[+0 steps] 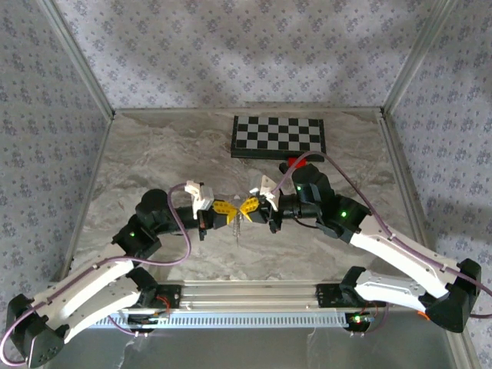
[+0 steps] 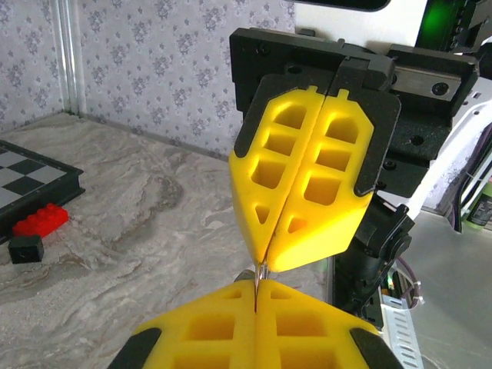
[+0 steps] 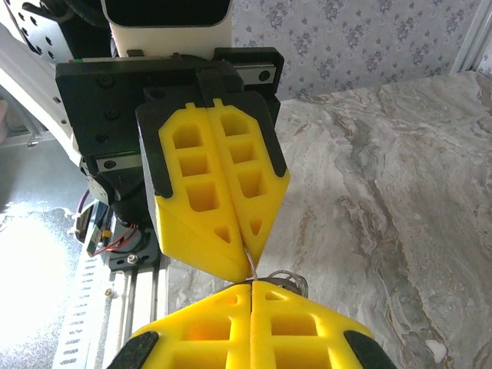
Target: Put the keys on the keyring
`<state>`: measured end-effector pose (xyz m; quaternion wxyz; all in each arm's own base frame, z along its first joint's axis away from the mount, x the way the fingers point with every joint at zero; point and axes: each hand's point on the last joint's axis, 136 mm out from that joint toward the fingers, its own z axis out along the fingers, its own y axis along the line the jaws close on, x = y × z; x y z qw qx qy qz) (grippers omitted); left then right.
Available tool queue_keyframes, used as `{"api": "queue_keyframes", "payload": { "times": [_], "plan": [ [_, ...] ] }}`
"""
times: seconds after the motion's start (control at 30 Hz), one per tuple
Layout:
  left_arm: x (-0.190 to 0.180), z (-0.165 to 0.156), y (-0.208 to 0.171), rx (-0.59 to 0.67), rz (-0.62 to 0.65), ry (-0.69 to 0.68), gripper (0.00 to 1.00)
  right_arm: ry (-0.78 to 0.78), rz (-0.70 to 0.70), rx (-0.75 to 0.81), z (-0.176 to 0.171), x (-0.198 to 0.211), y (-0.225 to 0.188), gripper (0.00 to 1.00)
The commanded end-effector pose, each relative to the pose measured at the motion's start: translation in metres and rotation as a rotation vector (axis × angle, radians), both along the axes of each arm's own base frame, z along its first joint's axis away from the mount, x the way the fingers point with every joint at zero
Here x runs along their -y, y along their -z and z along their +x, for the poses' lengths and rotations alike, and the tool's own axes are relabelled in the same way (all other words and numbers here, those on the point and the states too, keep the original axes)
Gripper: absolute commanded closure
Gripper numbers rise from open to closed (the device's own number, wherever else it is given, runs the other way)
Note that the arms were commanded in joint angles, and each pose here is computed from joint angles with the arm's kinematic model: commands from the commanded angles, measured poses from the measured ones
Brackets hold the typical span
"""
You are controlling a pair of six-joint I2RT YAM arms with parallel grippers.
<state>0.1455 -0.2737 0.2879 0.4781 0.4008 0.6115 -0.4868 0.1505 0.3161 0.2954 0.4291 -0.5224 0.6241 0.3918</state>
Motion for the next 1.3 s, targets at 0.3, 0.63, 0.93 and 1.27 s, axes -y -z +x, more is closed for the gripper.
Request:
{"api": "queue_keyframes", "payload": {
  "times": [0.3, 0.63, 0.93, 1.27],
  "plan": [
    [0.007, 0.001, -0.024, 0.034, -0.001, 0.027, 1.00, -0.086, -0.022, 0.066, -0.017, -0.004, -0.007, 1.00],
    [0.011, 0.002, -0.025, 0.003, 0.030, 0.044, 1.00, -0.105, -0.092, 0.130, -0.022, -0.003, 0.000, 1.00],
    [0.013, 0.002, -0.027, -0.016, 0.037, 0.051, 1.00, -0.103, -0.123, 0.169, -0.022, 0.000, 0.005, 1.00],
    [0.012, 0.005, -0.032, -0.020, -0.002, 0.027, 1.00, -0.064, -0.122, 0.238, -0.021, 0.003, 0.006, 1.00]
  ]
}}
